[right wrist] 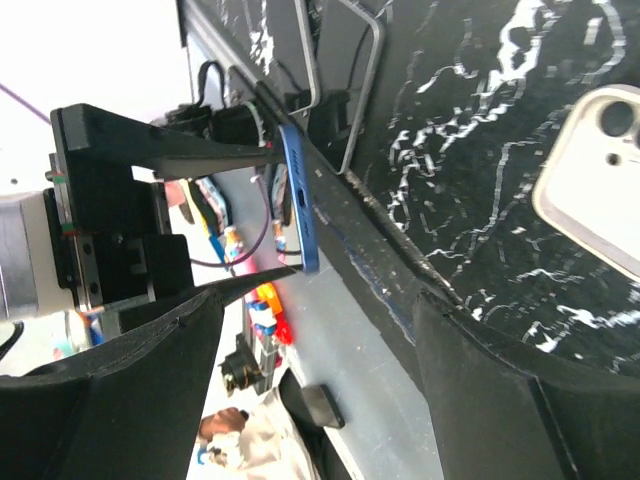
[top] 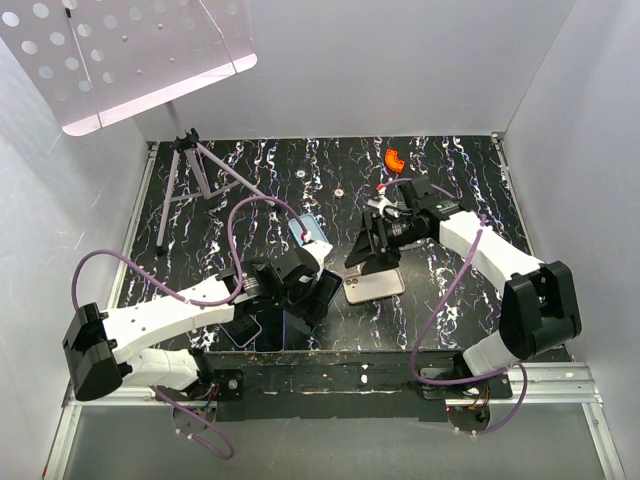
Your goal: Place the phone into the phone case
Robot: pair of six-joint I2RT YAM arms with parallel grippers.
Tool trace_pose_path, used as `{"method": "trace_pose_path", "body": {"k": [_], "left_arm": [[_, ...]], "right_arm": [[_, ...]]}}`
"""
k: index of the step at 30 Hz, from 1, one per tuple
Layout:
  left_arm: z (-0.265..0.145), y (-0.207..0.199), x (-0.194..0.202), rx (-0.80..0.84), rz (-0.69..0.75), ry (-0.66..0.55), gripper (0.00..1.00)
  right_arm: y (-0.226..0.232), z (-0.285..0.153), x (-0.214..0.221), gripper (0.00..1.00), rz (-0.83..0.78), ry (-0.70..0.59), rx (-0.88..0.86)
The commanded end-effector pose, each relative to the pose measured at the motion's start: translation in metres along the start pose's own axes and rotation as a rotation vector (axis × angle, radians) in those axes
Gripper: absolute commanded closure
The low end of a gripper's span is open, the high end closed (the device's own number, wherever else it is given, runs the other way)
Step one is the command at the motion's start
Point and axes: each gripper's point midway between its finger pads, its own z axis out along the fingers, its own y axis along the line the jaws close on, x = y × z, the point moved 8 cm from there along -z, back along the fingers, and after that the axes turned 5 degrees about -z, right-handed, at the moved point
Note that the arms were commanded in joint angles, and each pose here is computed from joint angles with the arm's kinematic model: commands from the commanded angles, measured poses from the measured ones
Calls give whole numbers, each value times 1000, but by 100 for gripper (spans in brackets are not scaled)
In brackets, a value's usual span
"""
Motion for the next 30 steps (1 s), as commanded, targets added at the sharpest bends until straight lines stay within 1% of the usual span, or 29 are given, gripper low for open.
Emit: {"method": "trace_pose_path", "body": {"k": [1,5,8,13,16,19,22,23,27,28,29,30], "left_arm": [[-16,-12,-15,46,50,-127,100],[-18,-16,-13,51,63,-134,100],[-19,-17,-15,49,67,-143,100],[-22,-19,-17,46,65,-159,100],[-24,-21,-17,56,60,-165,100],[-24,-22,-17,61,58,-163,100],[-23,-23,-16,58,58,-162,100],[-23,-23,-16,60,55,-165,100],[-25,-25,-16,64,50,-170,100],[-25,-25,-16,65,48,-170,100],[-25,-25,-16,64,49,-173,100],[-25,-24,-16,63,47,-173,100]], "right_arm": [[26,9,-7,18,-76,77,-153],[33,25,-5,21,-89,151,-198],[32,37,-3,25,-77,208,-191],[27,53,3,40,-42,289,-211],[26,59,7,43,-46,313,-228],[26,65,9,51,-42,337,-265],[25,69,9,56,-40,343,-268],[24,70,9,59,-36,346,-268],[22,73,9,78,-29,353,-277],[21,73,9,87,-30,355,-278],[20,74,10,97,-24,359,-279],[19,74,10,99,-23,361,-276]]}}
